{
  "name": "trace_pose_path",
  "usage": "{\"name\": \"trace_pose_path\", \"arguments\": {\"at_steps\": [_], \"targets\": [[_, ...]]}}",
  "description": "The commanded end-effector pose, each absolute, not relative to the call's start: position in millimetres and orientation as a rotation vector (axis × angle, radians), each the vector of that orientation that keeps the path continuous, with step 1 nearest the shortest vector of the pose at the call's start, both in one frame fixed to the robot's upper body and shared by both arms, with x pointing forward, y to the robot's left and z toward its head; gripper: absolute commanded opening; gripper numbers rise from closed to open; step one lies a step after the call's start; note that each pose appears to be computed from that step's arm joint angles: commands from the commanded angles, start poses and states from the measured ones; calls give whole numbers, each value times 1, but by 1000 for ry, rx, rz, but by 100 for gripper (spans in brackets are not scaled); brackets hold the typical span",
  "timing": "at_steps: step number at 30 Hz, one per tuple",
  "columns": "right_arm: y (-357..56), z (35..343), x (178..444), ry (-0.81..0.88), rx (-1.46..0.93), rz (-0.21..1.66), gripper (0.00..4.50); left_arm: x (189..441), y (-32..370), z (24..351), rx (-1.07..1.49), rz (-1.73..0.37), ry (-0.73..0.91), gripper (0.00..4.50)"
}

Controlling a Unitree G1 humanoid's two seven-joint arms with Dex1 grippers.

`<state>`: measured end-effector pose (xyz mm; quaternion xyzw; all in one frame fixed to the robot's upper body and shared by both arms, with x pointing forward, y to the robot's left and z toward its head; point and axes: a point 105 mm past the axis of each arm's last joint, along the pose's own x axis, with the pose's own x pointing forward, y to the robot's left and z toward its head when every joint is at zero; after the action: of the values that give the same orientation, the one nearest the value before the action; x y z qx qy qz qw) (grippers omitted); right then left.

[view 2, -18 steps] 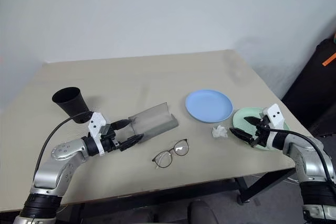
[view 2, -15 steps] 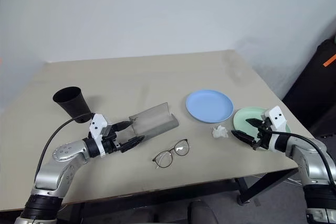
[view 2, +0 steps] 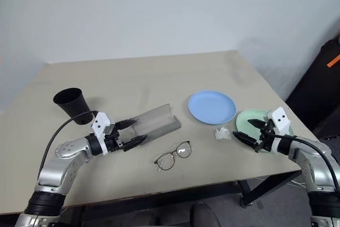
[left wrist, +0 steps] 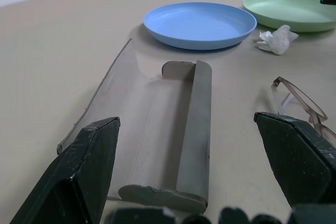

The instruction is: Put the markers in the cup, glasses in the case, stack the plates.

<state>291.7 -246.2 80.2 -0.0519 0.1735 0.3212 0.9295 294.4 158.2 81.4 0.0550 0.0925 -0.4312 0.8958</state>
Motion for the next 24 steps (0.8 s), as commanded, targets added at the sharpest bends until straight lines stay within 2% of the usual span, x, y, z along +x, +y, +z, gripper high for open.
{"name": "trace_pose_path", "arguments": {"at_steps": [1,13,24], "targets": [[-238,94,291,304,-112,652,450,293,156,92,138,-914,154,445],[-230,91,288,322,-150,578,450,301,148,88,141,-955,160,445],[-241,86,293,354,-189,537,450,294,143,92,130,-975,147,445]]}}
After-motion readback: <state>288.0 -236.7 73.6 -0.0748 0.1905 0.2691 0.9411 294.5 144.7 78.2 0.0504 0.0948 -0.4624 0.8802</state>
